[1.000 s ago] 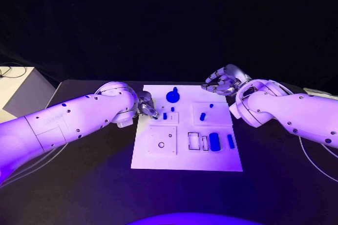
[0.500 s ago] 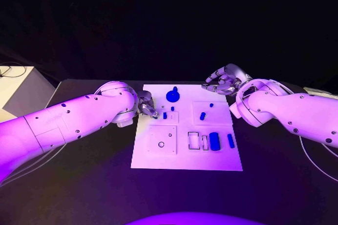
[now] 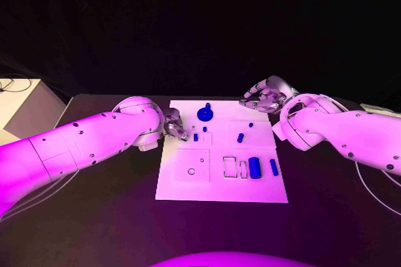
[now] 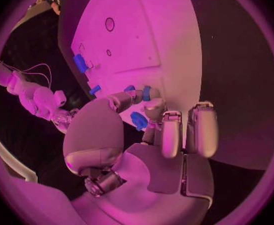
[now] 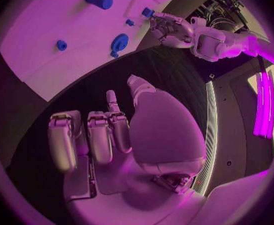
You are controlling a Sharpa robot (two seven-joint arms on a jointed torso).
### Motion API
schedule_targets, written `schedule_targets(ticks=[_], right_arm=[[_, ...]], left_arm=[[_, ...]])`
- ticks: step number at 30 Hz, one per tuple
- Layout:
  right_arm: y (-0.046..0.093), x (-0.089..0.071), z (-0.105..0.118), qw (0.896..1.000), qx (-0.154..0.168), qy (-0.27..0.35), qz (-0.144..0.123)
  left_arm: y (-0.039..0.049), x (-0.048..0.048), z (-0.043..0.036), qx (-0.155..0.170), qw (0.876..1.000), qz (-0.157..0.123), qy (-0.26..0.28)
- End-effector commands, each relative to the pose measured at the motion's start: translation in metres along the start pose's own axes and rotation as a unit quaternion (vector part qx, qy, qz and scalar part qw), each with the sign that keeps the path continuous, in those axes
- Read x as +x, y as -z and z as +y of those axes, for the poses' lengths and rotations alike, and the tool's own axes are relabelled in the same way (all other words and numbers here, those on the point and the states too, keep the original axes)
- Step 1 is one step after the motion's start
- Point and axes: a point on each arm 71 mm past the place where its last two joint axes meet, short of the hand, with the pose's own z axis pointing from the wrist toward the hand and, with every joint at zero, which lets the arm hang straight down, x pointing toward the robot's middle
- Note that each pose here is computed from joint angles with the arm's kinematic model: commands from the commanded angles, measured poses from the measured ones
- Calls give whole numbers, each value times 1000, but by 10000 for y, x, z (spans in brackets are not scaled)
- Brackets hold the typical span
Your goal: Assemble the parts on the task board
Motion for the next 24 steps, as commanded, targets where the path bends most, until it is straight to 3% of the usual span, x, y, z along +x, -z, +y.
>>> schedule_targets(ticks=[1, 24], right_arm=[[1, 9, 6, 1000, -3, 6, 6], [1, 8, 1, 1000, -2, 7, 6]], left_arm=[[-19, 74, 24, -6, 1000, 24, -1], [-34, 41, 37, -7, 1000, 4, 13]])
